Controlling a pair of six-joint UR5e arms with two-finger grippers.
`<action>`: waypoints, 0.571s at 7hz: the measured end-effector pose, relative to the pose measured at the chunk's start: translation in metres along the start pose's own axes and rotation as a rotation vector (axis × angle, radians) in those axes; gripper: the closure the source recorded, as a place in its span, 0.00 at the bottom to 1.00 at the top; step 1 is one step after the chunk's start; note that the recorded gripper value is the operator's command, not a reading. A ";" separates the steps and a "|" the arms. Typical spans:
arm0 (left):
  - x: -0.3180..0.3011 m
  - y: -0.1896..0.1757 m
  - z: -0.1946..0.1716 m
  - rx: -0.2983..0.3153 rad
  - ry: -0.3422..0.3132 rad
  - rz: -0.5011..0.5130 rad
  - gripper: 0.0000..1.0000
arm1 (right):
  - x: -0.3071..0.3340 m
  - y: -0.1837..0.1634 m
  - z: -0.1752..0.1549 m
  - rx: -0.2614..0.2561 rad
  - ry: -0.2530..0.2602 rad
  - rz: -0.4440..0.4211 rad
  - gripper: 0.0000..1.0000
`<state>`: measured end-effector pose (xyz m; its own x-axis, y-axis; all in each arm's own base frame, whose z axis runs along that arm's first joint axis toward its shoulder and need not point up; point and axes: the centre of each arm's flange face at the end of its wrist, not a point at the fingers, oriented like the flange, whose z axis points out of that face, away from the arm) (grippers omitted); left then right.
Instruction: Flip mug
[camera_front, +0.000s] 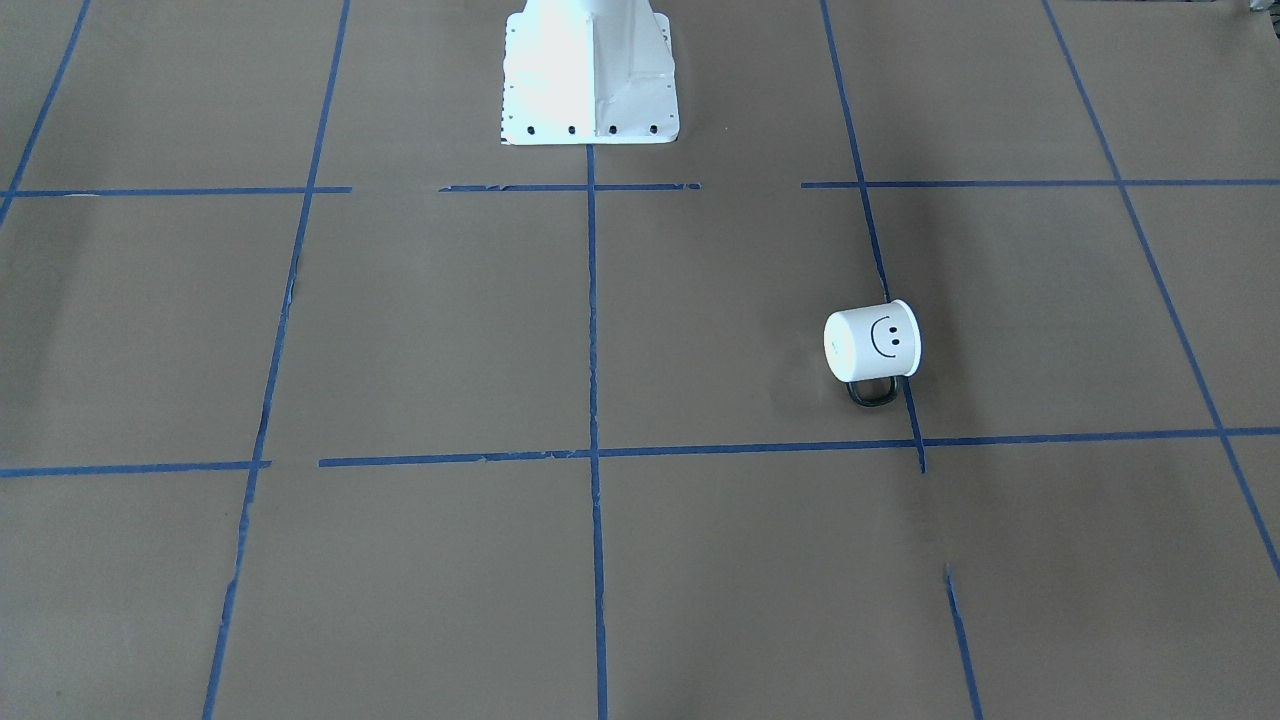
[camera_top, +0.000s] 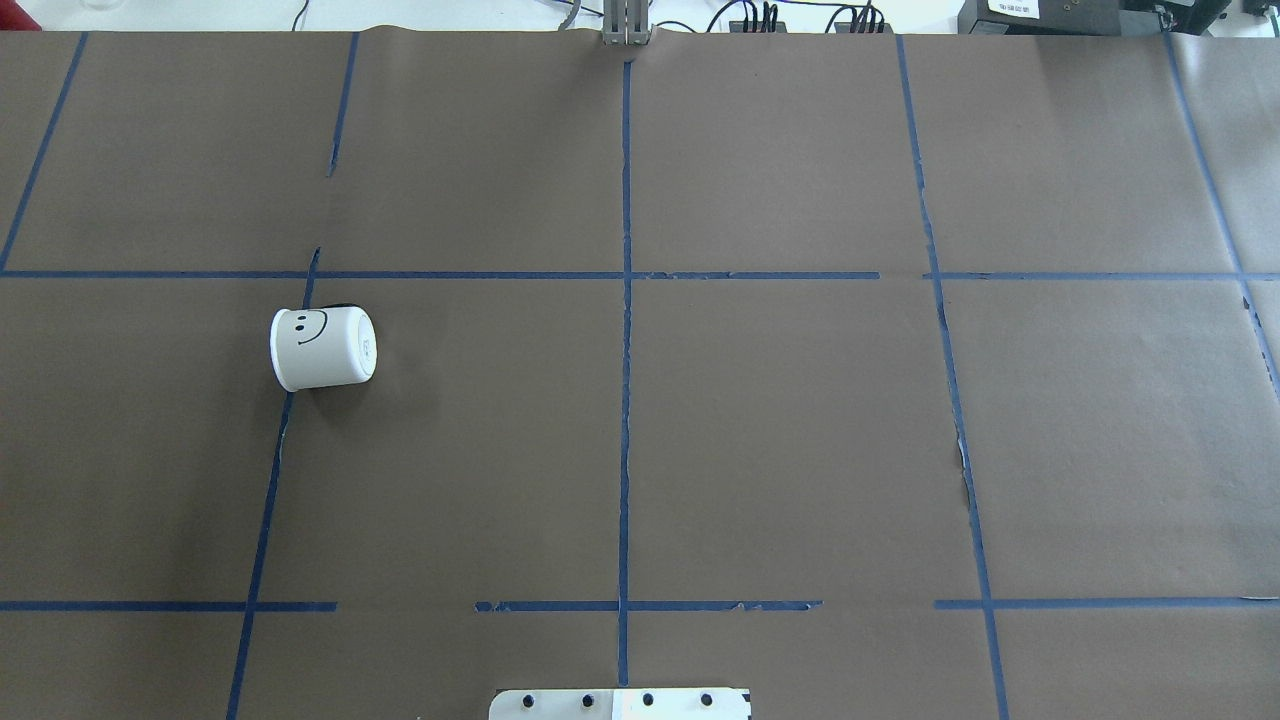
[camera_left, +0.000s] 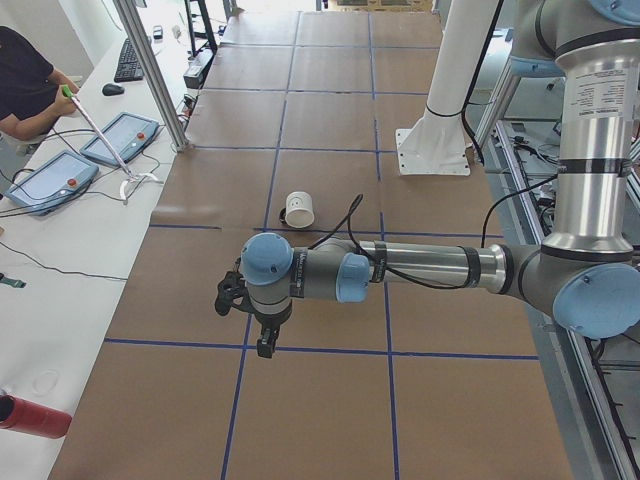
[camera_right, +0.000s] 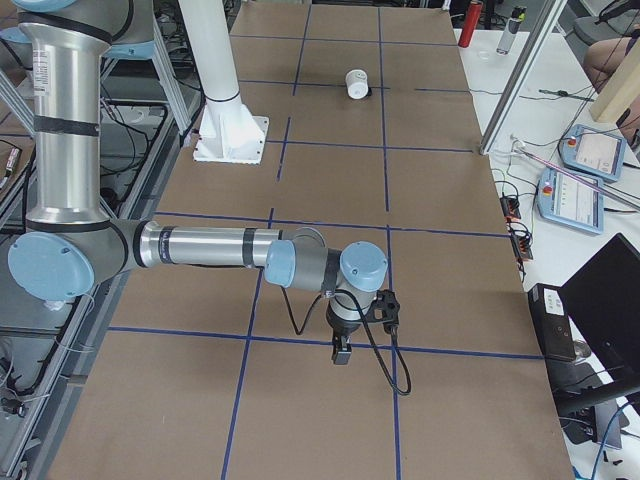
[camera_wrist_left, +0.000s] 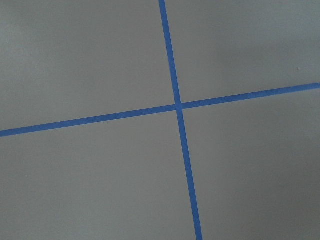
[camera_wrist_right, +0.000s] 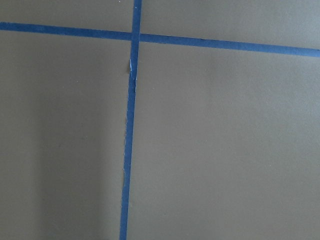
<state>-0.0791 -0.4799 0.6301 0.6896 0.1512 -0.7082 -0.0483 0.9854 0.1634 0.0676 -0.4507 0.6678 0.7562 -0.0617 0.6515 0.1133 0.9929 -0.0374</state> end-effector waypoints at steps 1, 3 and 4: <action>0.003 0.000 -0.002 0.001 0.001 0.005 0.00 | 0.000 0.000 0.000 0.000 0.000 0.000 0.00; 0.005 0.001 -0.003 0.001 0.007 0.011 0.00 | 0.000 0.000 0.000 0.000 0.000 0.000 0.00; 0.002 0.003 0.000 -0.003 0.010 0.008 0.00 | 0.000 0.000 0.000 0.000 0.000 0.000 0.00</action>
<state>-0.0779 -0.4766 0.6285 0.6823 0.1597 -0.7134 -0.0556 0.9844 0.1672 0.0676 -0.4508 0.6675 0.7562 -0.0620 0.6514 0.1132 0.9929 -0.0370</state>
